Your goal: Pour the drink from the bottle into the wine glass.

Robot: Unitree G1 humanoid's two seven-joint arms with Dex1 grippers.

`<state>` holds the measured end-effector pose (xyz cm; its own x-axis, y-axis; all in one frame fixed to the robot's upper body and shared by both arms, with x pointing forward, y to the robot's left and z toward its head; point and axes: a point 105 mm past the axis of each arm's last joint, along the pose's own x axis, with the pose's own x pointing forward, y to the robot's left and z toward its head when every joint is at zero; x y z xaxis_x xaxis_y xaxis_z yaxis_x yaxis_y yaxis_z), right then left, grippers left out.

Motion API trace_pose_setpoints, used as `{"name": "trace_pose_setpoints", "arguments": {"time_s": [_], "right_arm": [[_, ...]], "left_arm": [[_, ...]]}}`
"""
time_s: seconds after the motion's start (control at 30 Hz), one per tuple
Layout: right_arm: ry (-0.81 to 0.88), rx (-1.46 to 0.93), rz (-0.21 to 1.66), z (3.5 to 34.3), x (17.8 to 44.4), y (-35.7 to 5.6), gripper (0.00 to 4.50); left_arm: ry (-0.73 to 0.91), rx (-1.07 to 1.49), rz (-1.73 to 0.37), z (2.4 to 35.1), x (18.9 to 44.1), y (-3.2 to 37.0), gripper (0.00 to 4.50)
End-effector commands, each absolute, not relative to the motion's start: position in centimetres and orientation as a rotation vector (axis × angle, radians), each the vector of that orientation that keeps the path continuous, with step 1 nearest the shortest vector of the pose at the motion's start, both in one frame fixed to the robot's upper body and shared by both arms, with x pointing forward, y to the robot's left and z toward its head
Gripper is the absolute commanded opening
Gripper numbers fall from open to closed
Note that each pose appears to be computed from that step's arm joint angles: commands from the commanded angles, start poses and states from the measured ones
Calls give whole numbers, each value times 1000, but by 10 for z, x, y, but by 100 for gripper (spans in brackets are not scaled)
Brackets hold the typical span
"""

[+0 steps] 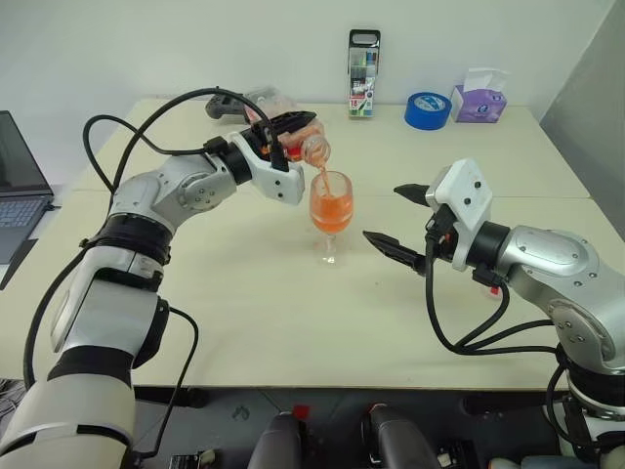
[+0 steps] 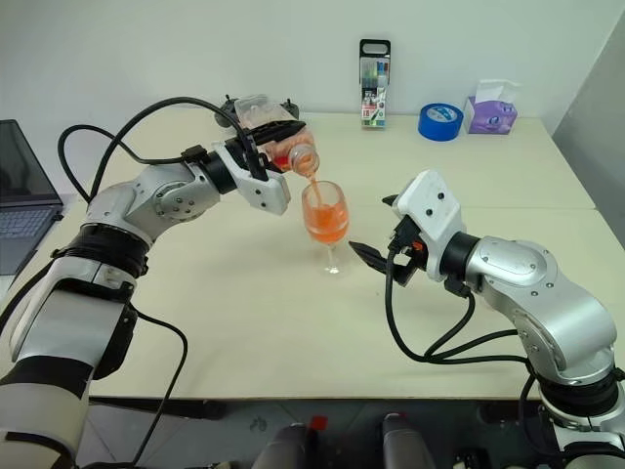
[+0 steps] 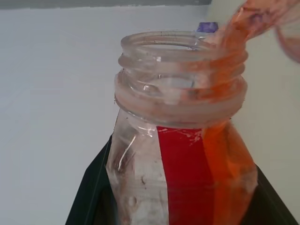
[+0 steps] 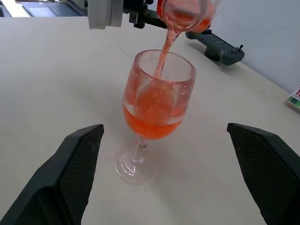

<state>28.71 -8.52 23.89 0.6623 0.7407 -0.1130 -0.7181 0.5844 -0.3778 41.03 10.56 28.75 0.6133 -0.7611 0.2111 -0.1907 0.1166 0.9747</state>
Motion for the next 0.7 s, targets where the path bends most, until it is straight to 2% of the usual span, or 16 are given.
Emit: {"name": "trace_pose_setpoints", "arguments": {"time_s": [0.03,0.47,0.7], "right_arm": [[-140,-428,876,256,279,-80,450],[-153,-457,917,264,281,-76,450],[-193,-456,917,306,292,-63,450]], "left_arm": [[-877,1266,-435,315,409,114,169],[-731,826,-384,306,411,133,169],[-591,432,-222,314,417,167,169]]}}
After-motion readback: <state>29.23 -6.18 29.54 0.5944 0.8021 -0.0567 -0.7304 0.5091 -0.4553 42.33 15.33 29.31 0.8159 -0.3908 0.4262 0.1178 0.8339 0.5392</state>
